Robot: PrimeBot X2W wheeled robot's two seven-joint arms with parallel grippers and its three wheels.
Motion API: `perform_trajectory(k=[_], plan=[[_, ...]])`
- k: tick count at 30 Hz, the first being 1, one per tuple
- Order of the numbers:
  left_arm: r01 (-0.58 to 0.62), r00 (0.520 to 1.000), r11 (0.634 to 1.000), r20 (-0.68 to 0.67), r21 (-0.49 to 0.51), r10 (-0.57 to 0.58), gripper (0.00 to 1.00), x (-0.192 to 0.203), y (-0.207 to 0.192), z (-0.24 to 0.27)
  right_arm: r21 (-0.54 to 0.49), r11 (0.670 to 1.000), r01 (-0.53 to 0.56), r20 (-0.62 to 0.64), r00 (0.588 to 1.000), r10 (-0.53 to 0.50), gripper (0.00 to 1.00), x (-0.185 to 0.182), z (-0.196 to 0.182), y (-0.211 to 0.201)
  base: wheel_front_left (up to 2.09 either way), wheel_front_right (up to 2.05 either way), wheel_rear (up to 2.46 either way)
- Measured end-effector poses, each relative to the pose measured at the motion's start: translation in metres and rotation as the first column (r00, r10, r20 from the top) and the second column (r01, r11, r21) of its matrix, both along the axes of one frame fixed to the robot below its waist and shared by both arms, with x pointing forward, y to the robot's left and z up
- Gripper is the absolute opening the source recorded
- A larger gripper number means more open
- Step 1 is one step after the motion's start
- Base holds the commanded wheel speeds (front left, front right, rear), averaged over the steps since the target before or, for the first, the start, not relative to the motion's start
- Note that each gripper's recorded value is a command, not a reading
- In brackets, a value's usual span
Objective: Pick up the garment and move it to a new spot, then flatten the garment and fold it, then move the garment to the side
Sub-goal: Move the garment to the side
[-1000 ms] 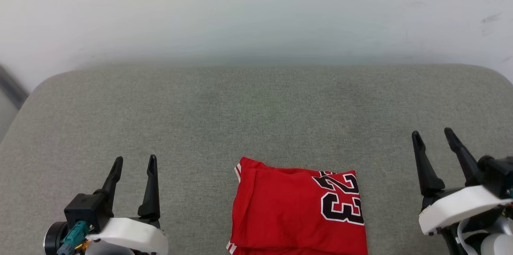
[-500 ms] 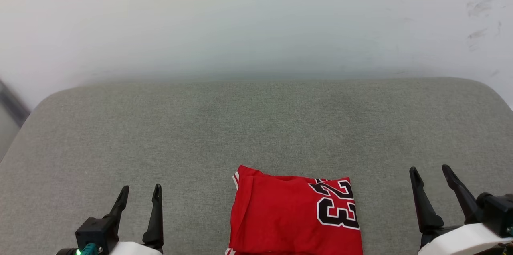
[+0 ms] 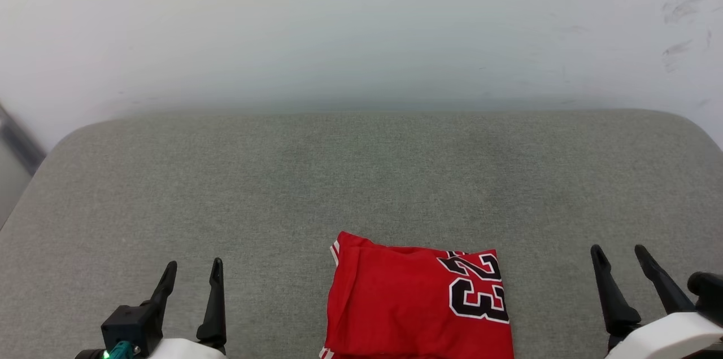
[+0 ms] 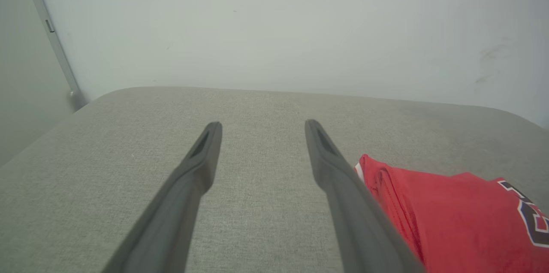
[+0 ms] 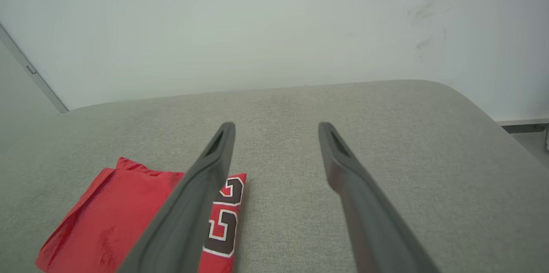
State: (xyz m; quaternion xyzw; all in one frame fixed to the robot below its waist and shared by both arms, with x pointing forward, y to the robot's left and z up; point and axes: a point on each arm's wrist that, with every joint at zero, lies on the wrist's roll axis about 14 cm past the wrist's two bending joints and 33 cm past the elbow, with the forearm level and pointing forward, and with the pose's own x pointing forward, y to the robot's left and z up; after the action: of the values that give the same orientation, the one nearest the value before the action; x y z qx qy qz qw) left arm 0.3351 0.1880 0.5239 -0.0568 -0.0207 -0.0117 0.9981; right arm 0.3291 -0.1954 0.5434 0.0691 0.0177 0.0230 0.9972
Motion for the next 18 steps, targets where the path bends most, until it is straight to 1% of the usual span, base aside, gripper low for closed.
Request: perform_trajectory(k=[3,4,6,9,12,15,17,18], plan=[[-0.013,1.0,1.0,0.003,-0.004,0.013,1.0,0.001,0.004,0.001,0.061,0.998,0.025,-0.08,0.997,-0.02,1.0,0.002,-0.015,-0.011,0.0,0.0,0.0],[-0.017,1.0,1.0,0.007,-0.005,0.017,1.0,0.002,0.005,0.002,0.094,0.995,0.041,-0.118,0.993,-0.03,1.0,0.004,-0.022,-0.019,0.0,0.0,0.0],[-0.025,1.0,1.0,0.015,-0.01,0.025,1.0,0.003,0.006,0.004,0.123,0.989,0.077,-0.201,0.978,-0.051,1.0,0.005,-0.038,-0.037,0.0,0.0,0.0],[-0.03,0.999,0.999,0.038,-0.02,0.031,1.0,0.003,0.006,0.01,0.17,0.977,0.131,-0.366,0.929,-0.061,1.0,0.0,-0.073,-0.058,0.0,0.0,0.0],[-0.047,0.998,0.999,0.049,-0.027,0.049,1.0,0.002,0.01,0.012,0.232,0.962,0.143,-0.492,0.871,-0.011,1.0,-0.001,-0.1,-0.057,0.0,0.0,0.0],[-0.06,0.997,0.998,0.047,-0.031,0.061,1.0,0.002,0.014,0.011,0.321,0.936,0.145,-0.579,0.812,0.073,1.0,-0.001,-0.122,-0.042,0.0,0.0,0.0],[-0.066,0.997,0.997,0.044,-0.033,0.068,1.0,0.003,0.016,0.01,0.411,0.898,0.154,-0.614,0.776,0.148,1.0,0.001,-0.135,-0.024,0.0,0.0,0.0],[-0.068,0.997,0.997,0.043,-0.032,0.07,1.0,0.006,0.017,0.009,0.438,0.887,0.147,-0.627,0.757,0.185,1.0,0.003,-0.139,-0.013,0.0,0.0,0.0]])
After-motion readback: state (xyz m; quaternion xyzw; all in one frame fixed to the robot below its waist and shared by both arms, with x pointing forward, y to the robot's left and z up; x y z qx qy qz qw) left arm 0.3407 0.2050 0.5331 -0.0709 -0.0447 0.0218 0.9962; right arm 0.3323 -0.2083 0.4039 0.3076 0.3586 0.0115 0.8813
